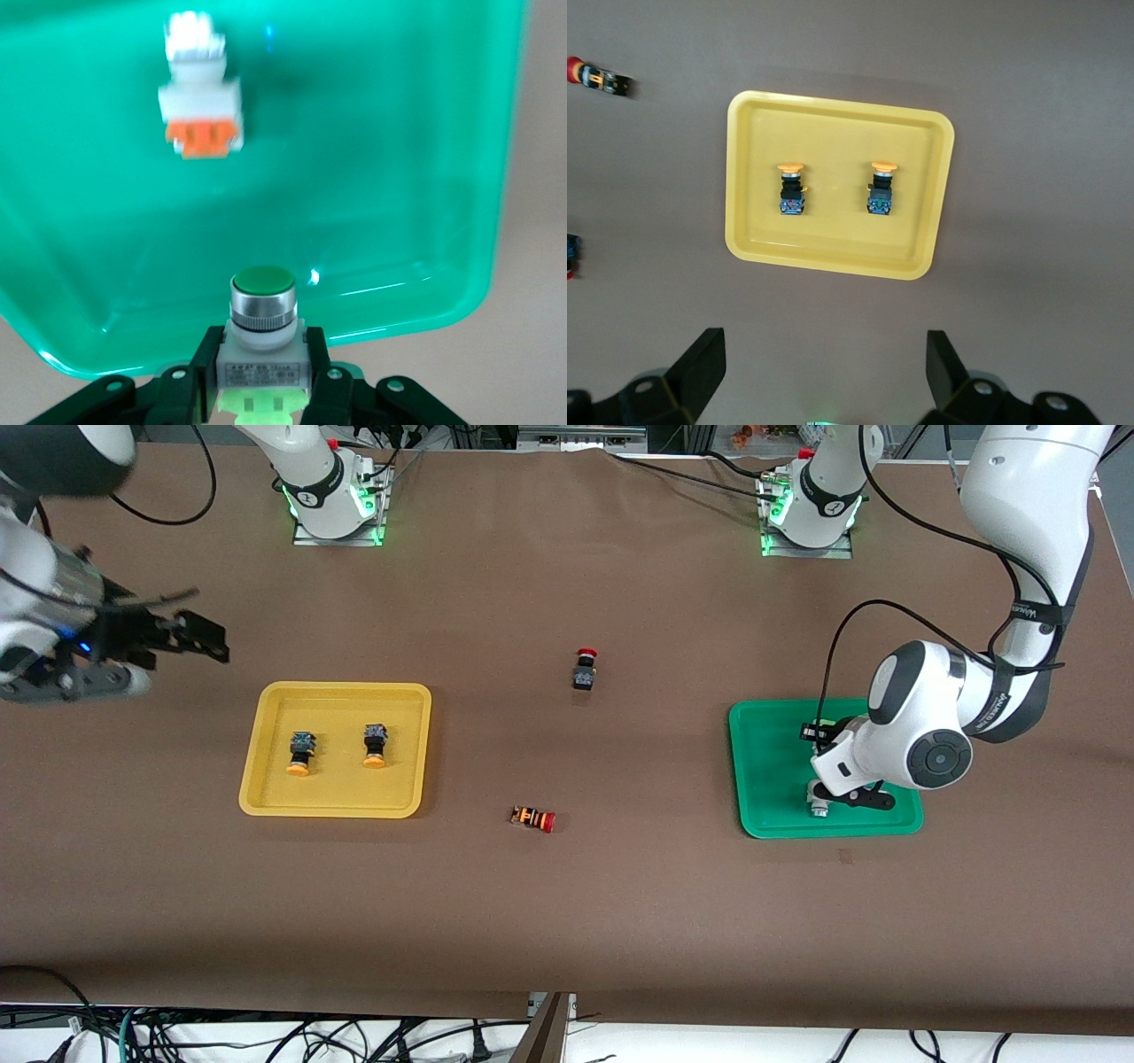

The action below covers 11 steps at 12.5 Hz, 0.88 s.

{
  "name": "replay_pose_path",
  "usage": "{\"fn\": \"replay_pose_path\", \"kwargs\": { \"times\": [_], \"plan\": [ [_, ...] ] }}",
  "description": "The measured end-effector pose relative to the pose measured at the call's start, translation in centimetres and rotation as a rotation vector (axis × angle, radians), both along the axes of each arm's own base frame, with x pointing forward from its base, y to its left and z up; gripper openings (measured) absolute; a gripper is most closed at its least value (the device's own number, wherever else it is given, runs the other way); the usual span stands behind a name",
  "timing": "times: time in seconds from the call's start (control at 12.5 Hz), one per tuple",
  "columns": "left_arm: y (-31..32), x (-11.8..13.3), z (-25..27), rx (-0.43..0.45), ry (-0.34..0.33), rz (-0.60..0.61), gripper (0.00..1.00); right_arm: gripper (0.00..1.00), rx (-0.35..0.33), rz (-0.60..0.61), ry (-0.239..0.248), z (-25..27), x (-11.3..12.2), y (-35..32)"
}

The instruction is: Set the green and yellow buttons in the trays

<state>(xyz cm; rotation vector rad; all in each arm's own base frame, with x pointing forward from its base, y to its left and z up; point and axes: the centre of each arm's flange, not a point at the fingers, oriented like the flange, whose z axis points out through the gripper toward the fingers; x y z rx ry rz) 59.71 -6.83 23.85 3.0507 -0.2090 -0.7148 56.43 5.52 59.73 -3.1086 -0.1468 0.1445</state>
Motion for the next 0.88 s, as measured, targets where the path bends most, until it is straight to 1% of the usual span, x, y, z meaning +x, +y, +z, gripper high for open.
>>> {"fn": "replay_pose_path", "kwargs": {
  "times": [0.08, 0.16, 0.24, 0.32, 0.48, 0.56, 0.64, 0.72, 0.88],
  "plan": [
    [1.0, -0.6, -1.4, -0.001, 0.011, 0.022, 0.41, 1.0, 0.0, -0.002, -0.008, 1.5, -1.2, -0.3],
    [2.1, -0.8, -2.2, -0.003, 0.006, 0.046, 0.41, 1.0, -0.003, -0.003, -0.004, 2.2, -1.9, -0.5],
    [3.3, -0.7, -2.5, -0.005, -0.007, 0.068, 0.42, 1.0, -0.014, -0.003, 0.002, 2.2, -2.2, -0.7],
    [4.1, -0.4, -2.3, -0.008, -0.025, 0.085, 0.48, 1.0, -0.027, -0.002, 0.006, 2.0, -2.1, -0.8],
    [4.5, 0.2, -0.9, -0.008, -0.053, 0.117, 0.69, 1.0, -0.034, -0.004, 0.018, 1.2, -1.6, -0.9],
    [4.4, 0.6, 0.6, -0.003, -0.077, 0.126, 0.77, 1.0, -0.036, -0.004, 0.023, 0.9, -1.5, -0.9],
    [4.4, 1.3, 3.0, 0.003, -0.099, 0.134, 0.9, 1.0, -0.037, -0.004, 0.027, 0.7, -1.4, -0.9],
    [4.7, 2.0, 6.2, 0.014, -0.109, 0.146, 1.0, 1.0, -0.038, -0.004, 0.028, 0.6, -1.3, -0.9],
    [6.0, 3.2, 14.5, 0.033, -0.122, 0.173, 1.0, 1.0, -0.039, -0.004, 0.028, 0.6, -1.3, -0.9]
  ]
}}
